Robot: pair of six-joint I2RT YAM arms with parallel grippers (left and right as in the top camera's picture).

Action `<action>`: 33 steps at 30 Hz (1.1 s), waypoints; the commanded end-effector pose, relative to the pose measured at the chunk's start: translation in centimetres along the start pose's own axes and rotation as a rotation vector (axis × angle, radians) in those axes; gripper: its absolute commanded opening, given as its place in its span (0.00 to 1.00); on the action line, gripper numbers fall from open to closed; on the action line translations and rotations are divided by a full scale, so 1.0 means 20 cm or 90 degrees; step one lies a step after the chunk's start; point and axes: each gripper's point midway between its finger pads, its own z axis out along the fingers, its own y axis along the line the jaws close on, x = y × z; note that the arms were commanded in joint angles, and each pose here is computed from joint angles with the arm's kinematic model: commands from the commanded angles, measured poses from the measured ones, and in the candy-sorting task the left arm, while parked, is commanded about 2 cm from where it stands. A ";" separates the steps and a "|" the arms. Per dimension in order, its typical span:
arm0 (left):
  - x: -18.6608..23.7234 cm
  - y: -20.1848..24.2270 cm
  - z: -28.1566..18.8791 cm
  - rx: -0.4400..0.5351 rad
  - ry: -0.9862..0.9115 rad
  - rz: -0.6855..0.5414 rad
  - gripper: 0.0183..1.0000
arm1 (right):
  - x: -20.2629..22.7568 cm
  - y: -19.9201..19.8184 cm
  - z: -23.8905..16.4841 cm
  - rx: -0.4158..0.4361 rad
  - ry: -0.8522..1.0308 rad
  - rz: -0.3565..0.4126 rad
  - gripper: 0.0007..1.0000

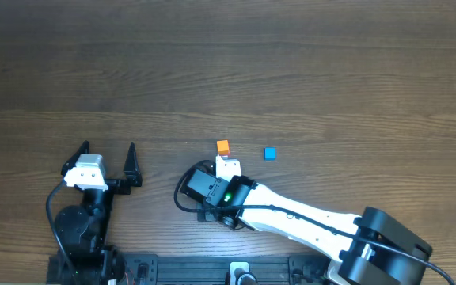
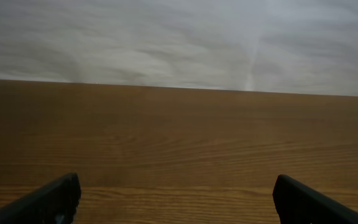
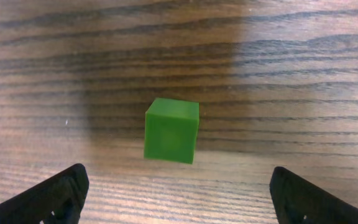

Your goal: Stack Cubes

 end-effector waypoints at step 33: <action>0.01 0.00 0.00 0.001 -0.002 0.003 1.00 | -0.06 0.05 0.14 0.024 -0.029 0.027 0.59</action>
